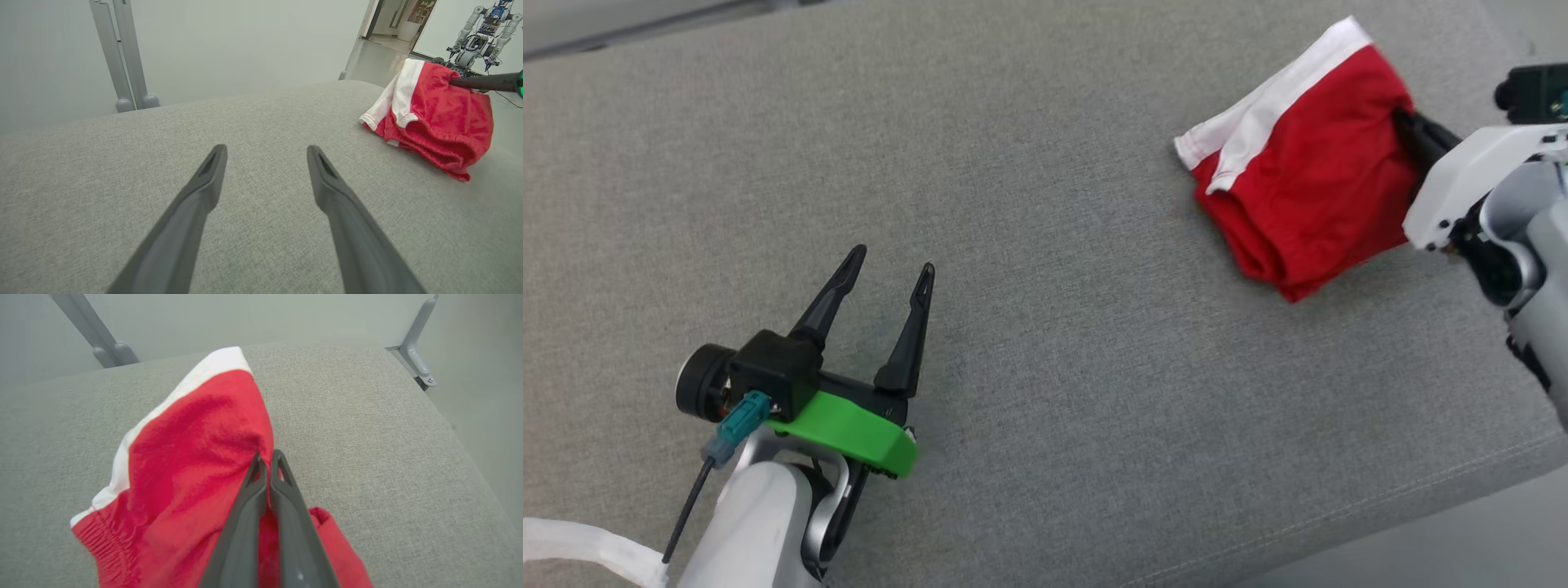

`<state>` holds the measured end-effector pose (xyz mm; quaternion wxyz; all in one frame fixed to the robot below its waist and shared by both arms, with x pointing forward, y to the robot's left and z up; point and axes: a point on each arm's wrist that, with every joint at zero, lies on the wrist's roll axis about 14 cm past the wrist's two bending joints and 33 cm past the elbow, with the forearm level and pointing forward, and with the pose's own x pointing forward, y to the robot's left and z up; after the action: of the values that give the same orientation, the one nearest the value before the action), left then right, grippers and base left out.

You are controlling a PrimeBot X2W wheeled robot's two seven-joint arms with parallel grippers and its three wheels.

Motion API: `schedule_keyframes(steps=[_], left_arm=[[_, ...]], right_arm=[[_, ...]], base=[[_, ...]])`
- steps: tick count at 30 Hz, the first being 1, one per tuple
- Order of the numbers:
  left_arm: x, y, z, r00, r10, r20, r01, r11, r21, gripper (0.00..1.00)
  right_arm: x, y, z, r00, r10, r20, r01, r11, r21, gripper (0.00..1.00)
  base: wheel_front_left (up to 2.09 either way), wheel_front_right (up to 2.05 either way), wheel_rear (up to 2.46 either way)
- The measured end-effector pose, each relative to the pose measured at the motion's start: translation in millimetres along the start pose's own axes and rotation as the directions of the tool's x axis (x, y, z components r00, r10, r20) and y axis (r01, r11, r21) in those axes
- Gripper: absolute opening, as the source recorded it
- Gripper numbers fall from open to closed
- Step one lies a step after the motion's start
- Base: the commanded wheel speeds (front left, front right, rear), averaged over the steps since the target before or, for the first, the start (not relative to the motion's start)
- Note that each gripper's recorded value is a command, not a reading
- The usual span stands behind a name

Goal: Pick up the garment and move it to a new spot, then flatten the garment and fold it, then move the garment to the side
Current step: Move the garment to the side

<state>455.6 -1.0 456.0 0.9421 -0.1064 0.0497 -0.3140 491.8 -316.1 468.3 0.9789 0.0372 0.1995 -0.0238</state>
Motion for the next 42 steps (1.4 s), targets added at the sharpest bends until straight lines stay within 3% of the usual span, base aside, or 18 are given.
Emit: schedule_keyframes(steps=[9, 19, 21, 22, 28, 35, 42], left_arm=[[4.9, 28.8, -36.0, 0.997, 0.04, -0.072, -0.042, 0.999, -0.026, 1.0], [1.3, 46.8, -51.1, 0.991, 0.081, -0.102, -0.085, 0.996, -0.028, 1.0], [0.8, 45.8, -48.1, 0.992, 0.082, -0.095, -0.085, 0.996, -0.027, 1.0], [0.7, 44.5, -46.2, 0.993, 0.081, -0.09, -0.084, 0.996, -0.028, 1.0], [-4.9, 40.0, -29.7, 0.995, 0.093, -0.048, -0.094, 0.995, -0.023, 1.0], [-23.1, 30.5, -7.8, 0.992, 0.124, 0.003, -0.123, 0.992, -0.026, 1.0], [-49.7, 26.9, 18.7, 0.982, 0.179, 0.066, -0.177, 0.984, -0.026, 1.0]], right_arm=[[26.5, -76.9, -8.2, 0.98, -0.195, -0.044, 0.196, 0.98, 0.018, 0.0], [37.9, -96.7, -32.6, 0.959, -0.269, -0.085, 0.273, 0.962, 0.031, 0.0], [35.5, -97.6, -32.0, 0.958, -0.275, -0.081, 0.277, 0.961, 0.024, 0.78], [33.6, -98.2, -29.8, 0.958, -0.277, -0.07, 0.278, 0.96, 0.013, 1.0], [24.9, -91.5, -4.1, 0.967, -0.255, 0.023, 0.256, 0.966, -0.026, 1.0], [9.4, -52.6, 42.7, 0.976, -0.118, 0.185, 0.138, 0.985, -0.102, 1.0], [-17.5, -3.9, 77.8, 0.948, 0.028, 0.317, 0.014, 0.991, -0.129, 1.0]], base=[[0.0, 0.0, 0.0], [0.0, 0.0, 0.0], [0.0, 0.0, 0.0], [0.0, 0.0, 0.0], [0.0, 0.0, 0.0], [0.0, 0.0, 0.0], [0.0, 0.0, 0.0]])
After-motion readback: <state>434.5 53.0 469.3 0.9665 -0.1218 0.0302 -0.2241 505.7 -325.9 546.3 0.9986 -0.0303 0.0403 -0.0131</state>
